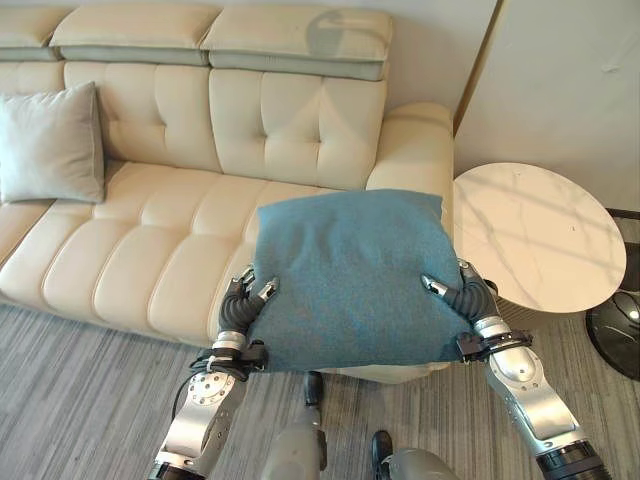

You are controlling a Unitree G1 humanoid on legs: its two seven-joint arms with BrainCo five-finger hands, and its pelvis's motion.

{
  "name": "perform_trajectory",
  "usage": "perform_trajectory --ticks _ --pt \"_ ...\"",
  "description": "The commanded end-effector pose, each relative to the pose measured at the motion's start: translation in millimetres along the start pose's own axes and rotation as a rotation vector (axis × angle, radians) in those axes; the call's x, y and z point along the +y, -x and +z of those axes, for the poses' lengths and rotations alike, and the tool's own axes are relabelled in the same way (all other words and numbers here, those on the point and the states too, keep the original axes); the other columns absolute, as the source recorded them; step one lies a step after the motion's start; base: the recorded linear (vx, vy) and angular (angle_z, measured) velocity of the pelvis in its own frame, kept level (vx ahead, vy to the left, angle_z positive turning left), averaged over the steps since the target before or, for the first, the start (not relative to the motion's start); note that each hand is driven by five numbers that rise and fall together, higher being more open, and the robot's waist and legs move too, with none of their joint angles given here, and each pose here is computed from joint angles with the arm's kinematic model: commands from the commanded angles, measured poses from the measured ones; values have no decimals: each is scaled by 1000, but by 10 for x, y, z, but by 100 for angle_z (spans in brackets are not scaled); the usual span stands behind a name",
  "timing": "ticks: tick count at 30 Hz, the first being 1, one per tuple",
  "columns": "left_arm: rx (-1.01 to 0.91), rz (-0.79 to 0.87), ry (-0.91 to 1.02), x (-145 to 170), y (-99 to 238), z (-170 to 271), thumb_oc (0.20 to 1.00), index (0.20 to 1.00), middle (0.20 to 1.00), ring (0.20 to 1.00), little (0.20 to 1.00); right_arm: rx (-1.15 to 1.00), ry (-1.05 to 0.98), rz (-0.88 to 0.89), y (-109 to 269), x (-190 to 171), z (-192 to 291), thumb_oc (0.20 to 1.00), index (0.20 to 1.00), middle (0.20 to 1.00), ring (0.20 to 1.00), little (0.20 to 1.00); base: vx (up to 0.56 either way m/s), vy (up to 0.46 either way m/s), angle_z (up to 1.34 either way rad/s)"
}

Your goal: Pick up all the scattered cushions and arrange them neatly on the sofa.

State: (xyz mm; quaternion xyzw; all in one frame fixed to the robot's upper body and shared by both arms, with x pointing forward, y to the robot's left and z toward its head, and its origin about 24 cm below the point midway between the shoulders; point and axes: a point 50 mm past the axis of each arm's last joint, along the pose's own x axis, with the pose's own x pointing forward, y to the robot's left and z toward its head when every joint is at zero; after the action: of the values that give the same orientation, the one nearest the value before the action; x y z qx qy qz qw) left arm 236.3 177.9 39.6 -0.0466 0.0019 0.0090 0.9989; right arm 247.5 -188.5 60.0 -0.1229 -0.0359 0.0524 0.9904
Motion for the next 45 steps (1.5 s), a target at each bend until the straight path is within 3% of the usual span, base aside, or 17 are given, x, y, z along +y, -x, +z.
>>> perform_trajectory --ticks 1,9,27,45 --pt "-284 -206 74 -391 -174 522 200 200 200 200 200 -290 -48 32 -75 77 507 200 200 200 200 200 -27 51 54" --pt "-270 -234 61 -443 -170 505 200 200 200 200 200 -225 -61 -27 0 -23 365 200 200 200 200 200 14 56 56" --pt "-251 -212 -27 -322 -182 492 200 200 200 200 200 -243 -116 16 -83 149 416 200 200 200 200 200 73 188 10" --pt "-239 -253 11 -407 -122 418 200 200 200 200 200 -177 -78 -73 127 -201 247 200 200 200 200 200 297 9 40"
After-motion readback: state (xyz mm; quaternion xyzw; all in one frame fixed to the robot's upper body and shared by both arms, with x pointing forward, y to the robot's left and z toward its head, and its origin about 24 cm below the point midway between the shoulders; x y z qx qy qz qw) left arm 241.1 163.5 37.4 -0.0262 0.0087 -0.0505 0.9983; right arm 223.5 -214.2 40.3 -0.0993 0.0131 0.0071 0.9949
